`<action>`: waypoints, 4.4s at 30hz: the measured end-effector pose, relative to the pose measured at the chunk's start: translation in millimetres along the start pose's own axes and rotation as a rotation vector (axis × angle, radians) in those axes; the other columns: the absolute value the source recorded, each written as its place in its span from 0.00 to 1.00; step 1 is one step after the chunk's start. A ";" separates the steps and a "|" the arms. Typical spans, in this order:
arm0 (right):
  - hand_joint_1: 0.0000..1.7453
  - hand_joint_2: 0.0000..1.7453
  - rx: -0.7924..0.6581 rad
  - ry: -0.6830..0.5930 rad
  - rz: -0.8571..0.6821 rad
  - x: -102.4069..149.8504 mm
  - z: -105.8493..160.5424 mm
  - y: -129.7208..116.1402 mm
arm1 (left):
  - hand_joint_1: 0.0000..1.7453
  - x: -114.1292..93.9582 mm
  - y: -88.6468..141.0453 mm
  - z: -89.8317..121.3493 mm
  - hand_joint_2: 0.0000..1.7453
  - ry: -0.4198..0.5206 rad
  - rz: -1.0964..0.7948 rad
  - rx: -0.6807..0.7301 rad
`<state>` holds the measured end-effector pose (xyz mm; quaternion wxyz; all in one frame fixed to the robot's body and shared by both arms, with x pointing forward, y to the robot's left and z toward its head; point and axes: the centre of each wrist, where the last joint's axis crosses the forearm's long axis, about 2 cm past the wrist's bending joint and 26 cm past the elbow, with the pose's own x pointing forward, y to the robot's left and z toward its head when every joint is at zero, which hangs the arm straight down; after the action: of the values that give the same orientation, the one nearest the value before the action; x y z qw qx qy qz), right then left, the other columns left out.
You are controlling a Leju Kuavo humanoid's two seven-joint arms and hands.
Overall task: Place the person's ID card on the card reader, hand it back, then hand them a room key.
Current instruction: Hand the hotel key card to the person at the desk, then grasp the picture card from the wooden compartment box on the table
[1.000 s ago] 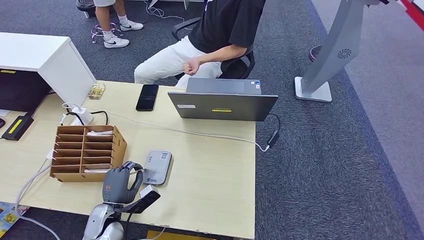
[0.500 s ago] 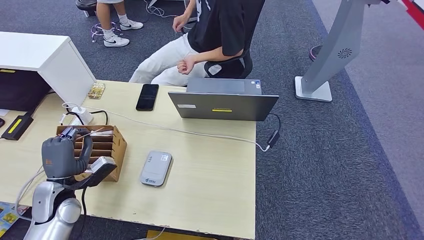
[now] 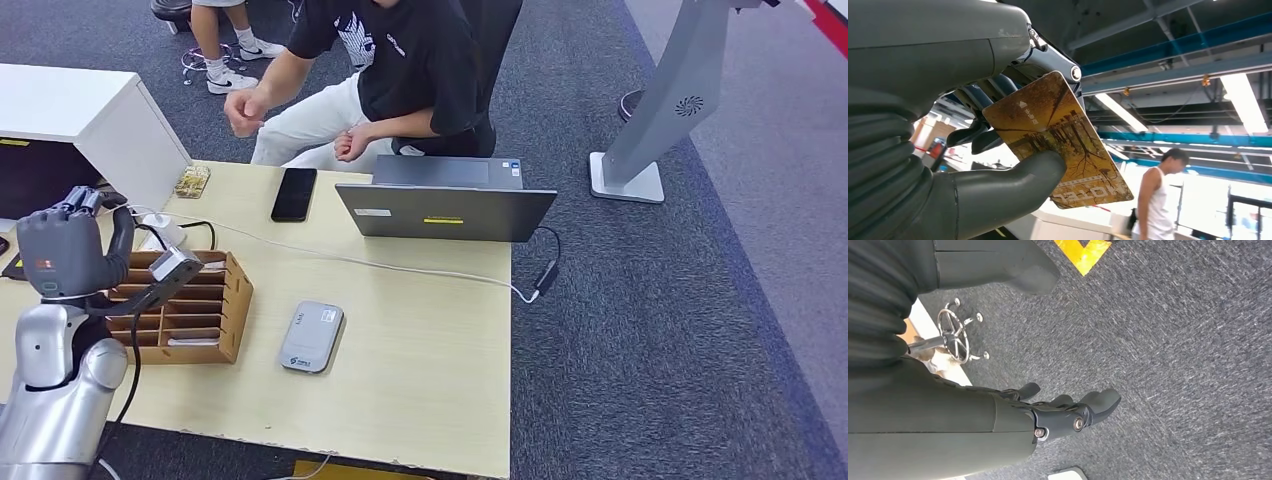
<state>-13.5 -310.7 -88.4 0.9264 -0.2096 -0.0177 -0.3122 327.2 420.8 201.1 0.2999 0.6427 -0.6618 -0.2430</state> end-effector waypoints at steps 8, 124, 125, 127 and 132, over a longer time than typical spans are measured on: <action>0.00 1.00 -0.020 -0.012 -0.015 -0.2 -0.4 0.3 | 1.00 -36.2 -11.4 0.3 1.00 0.119 -0.053 -0.051; 0.00 1.00 0.100 -0.077 0.189 -63.8 33.6 90.1 | 0.00 -19.7 3.2 76.3 1.00 0.015 -0.015 -0.439; 0.00 1.00 0.101 -0.080 0.190 -63.7 33.6 90.3 | 0.00 -17.7 2.7 74.0 1.00 0.006 -0.011 -0.423; 0.00 1.00 0.104 -0.086 0.192 -63.7 33.8 90.7 | 0.00 -12.9 1.4 69.3 1.00 -0.012 -0.004 -0.398; 0.00 1.00 0.108 -0.095 0.192 -63.8 34.4 91.8 | 0.00 -0.3 -2.4 61.9 1.00 -0.043 0.017 -0.373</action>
<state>-7.7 -194.7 -102.1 0.9602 -0.1744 -0.0580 -0.2103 285.0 417.0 155.9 0.4015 0.5651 -0.6168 -0.3728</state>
